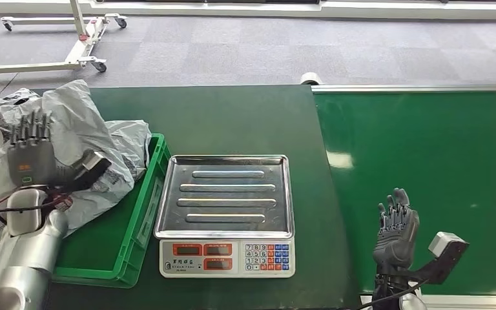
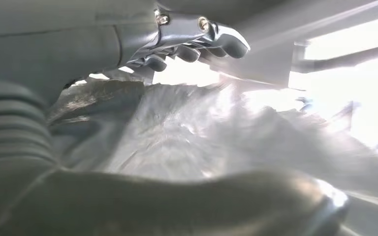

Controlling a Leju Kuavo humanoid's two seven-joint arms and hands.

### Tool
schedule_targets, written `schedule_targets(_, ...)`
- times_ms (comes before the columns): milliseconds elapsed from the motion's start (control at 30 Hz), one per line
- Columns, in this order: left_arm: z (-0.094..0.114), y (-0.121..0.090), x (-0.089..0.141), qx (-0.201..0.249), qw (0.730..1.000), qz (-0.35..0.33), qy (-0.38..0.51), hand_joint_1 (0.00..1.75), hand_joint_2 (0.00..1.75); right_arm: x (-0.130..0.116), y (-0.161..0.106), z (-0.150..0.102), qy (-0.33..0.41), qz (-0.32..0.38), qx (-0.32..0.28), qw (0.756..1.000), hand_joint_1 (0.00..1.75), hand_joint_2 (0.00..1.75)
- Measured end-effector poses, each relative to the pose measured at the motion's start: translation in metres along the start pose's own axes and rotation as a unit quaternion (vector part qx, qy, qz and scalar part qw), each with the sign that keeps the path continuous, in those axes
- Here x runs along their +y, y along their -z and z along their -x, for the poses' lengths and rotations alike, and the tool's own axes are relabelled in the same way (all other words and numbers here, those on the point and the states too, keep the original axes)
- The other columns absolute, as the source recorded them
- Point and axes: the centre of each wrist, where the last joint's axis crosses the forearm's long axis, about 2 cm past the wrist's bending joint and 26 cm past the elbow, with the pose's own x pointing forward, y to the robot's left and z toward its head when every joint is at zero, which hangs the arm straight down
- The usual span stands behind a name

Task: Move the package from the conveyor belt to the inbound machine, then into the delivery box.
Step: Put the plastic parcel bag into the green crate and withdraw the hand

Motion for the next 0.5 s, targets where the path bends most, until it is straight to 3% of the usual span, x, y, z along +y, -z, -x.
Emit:
schedule_targets(100,-0.048,-0.033,0.005,-0.041,0.967,-0.071,-0.24,0.0,0.0,-0.005,-0.005,-0.001,-0.002,0.001,0.0,1.0,0.0,0.0)
schedule_targets(233,-0.113,-0.075,0.021,-0.123,0.861,-0.076,-0.487,0.0,0.0,-0.006,-0.01,0.0,-0.004,0.0,-0.002,1.0,0.0,0.0)
schedule_targets(367,-0.168,-0.103,0.035,-0.187,0.823,-0.061,-0.533,0.0,0.0,-0.004,-0.008,-0.001,-0.01,0.004,-0.012,1.0,0.0,0.0)
schedule_targets(500,-0.207,-0.119,0.035,-0.184,0.776,-0.047,-0.602,0.0,0.0,-0.001,-0.004,-0.007,-0.029,0.013,-0.031,0.999,0.0,0.0)
